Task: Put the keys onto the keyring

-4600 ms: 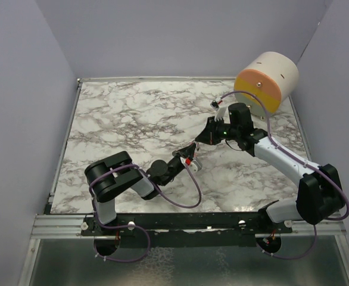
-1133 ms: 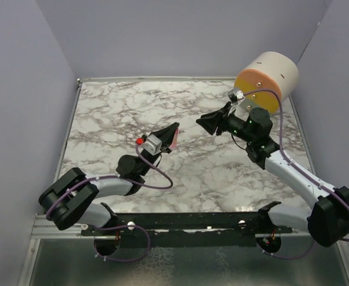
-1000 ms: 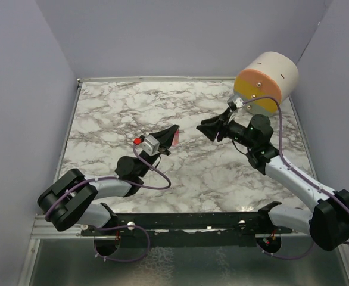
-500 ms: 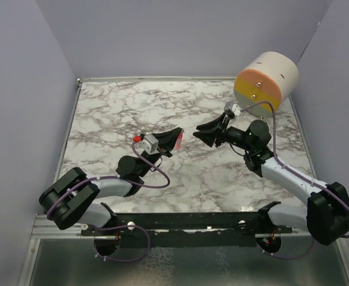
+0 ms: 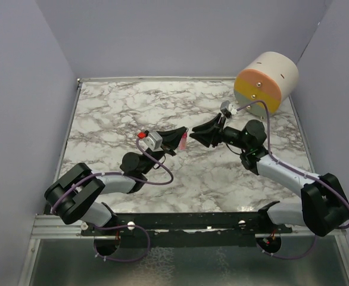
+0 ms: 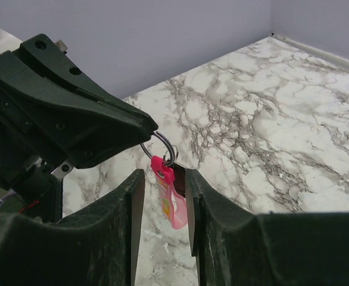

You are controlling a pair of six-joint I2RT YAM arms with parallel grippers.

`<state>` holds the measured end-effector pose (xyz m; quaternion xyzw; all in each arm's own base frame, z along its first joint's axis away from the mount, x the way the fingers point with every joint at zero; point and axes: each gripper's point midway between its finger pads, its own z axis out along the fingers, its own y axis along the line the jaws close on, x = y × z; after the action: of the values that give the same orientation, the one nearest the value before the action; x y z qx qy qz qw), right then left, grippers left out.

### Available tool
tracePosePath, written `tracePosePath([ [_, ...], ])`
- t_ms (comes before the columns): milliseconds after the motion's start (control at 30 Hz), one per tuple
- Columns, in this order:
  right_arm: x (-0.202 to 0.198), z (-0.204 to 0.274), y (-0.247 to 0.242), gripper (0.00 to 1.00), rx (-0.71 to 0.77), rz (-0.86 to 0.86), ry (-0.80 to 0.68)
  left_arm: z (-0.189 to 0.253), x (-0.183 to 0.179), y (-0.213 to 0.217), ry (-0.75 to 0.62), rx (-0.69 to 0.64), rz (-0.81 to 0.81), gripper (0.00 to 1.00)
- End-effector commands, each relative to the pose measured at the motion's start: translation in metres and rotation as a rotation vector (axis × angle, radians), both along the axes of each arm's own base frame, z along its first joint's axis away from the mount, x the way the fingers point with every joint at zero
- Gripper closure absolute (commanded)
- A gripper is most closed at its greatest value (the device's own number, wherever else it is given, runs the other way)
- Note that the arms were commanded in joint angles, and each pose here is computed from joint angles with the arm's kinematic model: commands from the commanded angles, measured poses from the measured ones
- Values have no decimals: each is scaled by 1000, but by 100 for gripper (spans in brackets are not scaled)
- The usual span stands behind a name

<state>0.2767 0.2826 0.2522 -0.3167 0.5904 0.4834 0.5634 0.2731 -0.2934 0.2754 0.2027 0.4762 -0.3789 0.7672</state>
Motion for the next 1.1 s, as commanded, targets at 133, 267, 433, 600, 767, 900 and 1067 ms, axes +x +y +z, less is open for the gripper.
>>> tracePosePath([
  [133, 0, 23, 9, 69, 48, 34, -49, 55, -19, 7, -160, -165, -53, 100],
  [267, 2, 20, 11, 70, 51, 33, -39, 56, -19, 6, -165, -166, -61, 100],
  [433, 4, 18, 13, 71, 58, 31, -33, 58, -21, 5, -169, -166, -71, 100],
  [600, 5, 21, 13, 71, 69, 26, -39, 57, -23, 4, -170, -163, -86, 100],
  [767, 7, 21, 14, 77, 74, 27, -31, 57, -24, 4, -170, -162, -88, 100],
  [900, 9, 20, 14, 84, 78, 22, -25, 58, -26, 5, -175, -164, -89, 100],
  [1067, 11, 20, 15, 89, 80, 19, -22, 59, -26, 5, -174, -166, -89, 100],
])
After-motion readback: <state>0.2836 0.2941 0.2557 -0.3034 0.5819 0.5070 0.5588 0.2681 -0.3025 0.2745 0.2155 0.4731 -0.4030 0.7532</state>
